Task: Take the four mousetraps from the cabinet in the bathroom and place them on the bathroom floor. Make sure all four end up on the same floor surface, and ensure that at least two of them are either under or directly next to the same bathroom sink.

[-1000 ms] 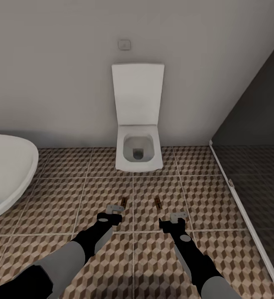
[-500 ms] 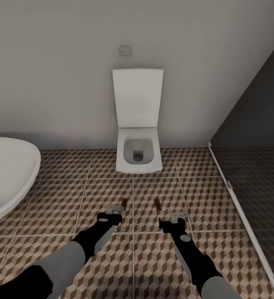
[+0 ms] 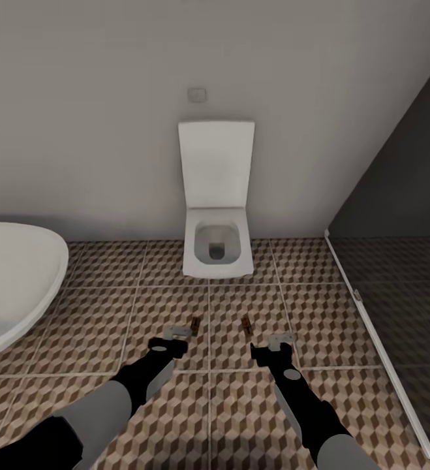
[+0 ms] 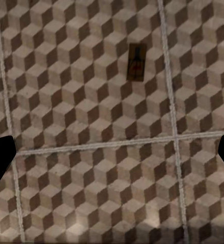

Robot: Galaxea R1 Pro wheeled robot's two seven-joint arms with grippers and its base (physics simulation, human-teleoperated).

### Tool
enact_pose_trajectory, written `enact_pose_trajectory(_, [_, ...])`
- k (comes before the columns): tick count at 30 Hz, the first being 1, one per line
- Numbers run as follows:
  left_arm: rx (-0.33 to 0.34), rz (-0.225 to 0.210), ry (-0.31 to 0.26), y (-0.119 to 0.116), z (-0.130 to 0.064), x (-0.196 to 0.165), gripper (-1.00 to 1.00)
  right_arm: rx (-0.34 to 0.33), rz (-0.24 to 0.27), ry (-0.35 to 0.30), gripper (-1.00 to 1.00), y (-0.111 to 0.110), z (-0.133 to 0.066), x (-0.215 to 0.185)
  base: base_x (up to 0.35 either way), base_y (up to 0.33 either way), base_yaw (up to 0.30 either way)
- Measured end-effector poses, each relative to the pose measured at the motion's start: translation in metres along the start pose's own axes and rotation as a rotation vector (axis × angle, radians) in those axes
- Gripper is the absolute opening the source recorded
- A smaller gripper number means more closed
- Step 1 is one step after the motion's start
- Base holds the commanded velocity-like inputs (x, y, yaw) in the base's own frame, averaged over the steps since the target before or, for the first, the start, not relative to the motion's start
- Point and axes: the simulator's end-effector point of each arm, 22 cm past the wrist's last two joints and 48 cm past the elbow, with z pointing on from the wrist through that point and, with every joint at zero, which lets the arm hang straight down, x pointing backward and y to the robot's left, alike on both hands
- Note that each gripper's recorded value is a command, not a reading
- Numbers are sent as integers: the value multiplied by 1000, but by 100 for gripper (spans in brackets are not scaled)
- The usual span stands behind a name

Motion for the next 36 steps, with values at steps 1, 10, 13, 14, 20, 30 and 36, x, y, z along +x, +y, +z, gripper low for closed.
enact_pose_trajectory(1, [-2, 0, 0, 1, -2, 0, 100, 0, 0, -1, 100, 0, -2, -2, 0, 0, 0])
enact_pose_trajectory(10, [-62, -11, 5, 30, -12, 38, 100, 4, -2, -20, 100, -4, -14, -2, 0, 0, 0])
enact_pose_trajectory(13, [-82, -8, 14, 41, -16, 55, 100, 2, -3, -9, 100, -4, -19, 15, 0, 0, 0])
enact_pose_trajectory(14, [-83, -4, 30, 44, -18, 68, 100, 1, -4, -6, 100, -3, -21, 25, 0, 0, 0])
enact_pose_trajectory(20, [-52, 8, 91, 50, -30, 116, 100, -3, -6, 26, 100, -3, -36, 65, 0, 0, 0])
enact_pose_trajectory(30, [-66, 11, 134, 71, -54, 167, 100, 29, -25, 43, 100, -36, -68, 119, 0, 0, 0])
enact_pose_trajectory(36, [-88, 12, 150, 89, -70, 196, 100, 59, -40, 61, 100, -63, -88, 140, 0, 0, 0])
